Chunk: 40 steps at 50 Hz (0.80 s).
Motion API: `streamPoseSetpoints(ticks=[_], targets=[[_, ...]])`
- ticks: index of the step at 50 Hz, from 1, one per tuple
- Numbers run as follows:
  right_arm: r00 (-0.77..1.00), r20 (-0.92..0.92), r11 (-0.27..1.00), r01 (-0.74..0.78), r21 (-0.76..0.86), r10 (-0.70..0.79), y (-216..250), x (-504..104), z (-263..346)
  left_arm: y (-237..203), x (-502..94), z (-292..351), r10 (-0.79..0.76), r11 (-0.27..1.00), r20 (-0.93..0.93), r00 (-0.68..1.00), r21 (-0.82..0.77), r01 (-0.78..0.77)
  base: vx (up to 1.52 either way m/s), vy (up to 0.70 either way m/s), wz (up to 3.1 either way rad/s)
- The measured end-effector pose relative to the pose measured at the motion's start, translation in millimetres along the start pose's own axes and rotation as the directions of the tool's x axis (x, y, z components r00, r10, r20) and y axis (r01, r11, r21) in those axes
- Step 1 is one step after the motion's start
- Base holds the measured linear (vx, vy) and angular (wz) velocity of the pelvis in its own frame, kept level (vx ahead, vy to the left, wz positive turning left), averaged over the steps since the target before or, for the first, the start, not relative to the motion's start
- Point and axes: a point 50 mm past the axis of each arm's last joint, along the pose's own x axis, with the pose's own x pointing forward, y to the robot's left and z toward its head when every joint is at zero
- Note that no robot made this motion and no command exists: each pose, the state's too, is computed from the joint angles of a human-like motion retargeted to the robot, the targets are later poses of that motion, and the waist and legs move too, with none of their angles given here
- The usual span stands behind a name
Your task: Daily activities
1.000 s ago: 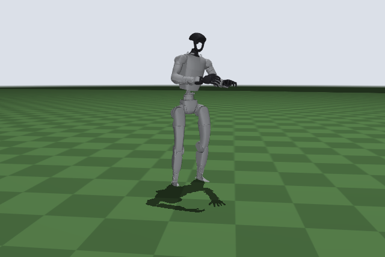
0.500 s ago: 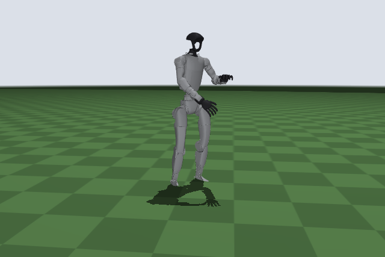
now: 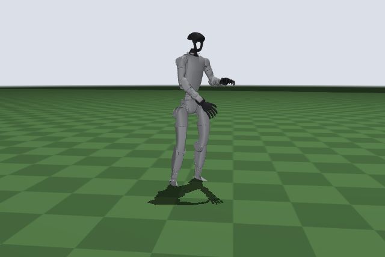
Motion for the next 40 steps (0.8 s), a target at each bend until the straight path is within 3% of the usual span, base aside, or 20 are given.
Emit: streamPoseSetpoints(ticks=[23,40], targets=[[0.972,-0.181,0.988,-0.156,-0.015,0.151,14,-4,-30,-9,9,3,-0.113,0.986,-0.022,0.993,-0.129,0.11,0.0,0.0,0.22],[0.933,-0.268,0.963,-0.263,-0.054,0.24,14,-13,-51,-17,16,-2,-0.097,0.951,-0.119,0.988,-0.303,0.057,-0.02,-0.01,0.38]])
